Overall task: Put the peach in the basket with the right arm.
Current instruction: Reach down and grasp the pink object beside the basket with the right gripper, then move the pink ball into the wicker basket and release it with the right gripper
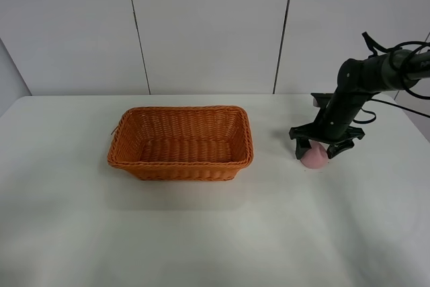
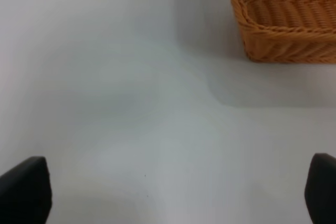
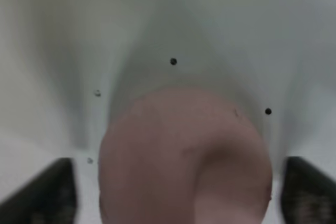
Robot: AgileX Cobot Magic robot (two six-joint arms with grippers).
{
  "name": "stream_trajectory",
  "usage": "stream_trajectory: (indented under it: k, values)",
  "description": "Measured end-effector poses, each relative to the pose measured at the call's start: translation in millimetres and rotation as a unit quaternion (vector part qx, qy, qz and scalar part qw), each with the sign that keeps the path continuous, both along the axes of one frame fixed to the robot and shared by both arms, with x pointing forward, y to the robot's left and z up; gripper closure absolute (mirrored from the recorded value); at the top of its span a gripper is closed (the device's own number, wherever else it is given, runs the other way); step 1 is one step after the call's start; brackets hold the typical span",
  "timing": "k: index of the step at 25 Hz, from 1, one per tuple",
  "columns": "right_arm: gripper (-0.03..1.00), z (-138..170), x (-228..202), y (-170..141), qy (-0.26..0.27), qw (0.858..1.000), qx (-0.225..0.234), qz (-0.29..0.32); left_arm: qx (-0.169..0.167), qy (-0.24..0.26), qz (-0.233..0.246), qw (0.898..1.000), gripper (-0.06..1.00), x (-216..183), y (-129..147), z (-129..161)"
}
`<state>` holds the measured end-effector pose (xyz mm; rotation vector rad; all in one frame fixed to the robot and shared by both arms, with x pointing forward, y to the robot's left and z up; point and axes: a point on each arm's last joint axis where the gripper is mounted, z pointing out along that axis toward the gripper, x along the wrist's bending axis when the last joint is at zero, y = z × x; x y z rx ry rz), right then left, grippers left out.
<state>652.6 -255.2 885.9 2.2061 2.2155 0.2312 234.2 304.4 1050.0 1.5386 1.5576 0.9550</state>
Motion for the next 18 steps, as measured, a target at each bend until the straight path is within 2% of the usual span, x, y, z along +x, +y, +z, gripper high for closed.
stream_trajectory:
  k: [4, 6, 12, 18]
  values:
    - [0.87, 1, 0, -1, 0.0, 1.0, -0.003, 0.002, 0.0, 0.0, 0.0, 1.0, -0.05, 0, 0, 0]
    - [0.96, 5, 0, 0, -0.004, 1.0, -0.003, 0.003, 0.0, 0.0, 0.0, 1.0, -0.05, 0, 0, 0]
    - [0.97, 28, 9, 0, 0.007, 1.0, -0.004, 0.011, 0.0, 0.0, 0.0, 1.0, -0.05, 0, 0, 0]
    - [0.97, 105, 25, 0, -0.037, 0.999, -0.014, 0.025, 0.0, 0.0, 0.0, 1.0, -0.05, 0, 0, 0]
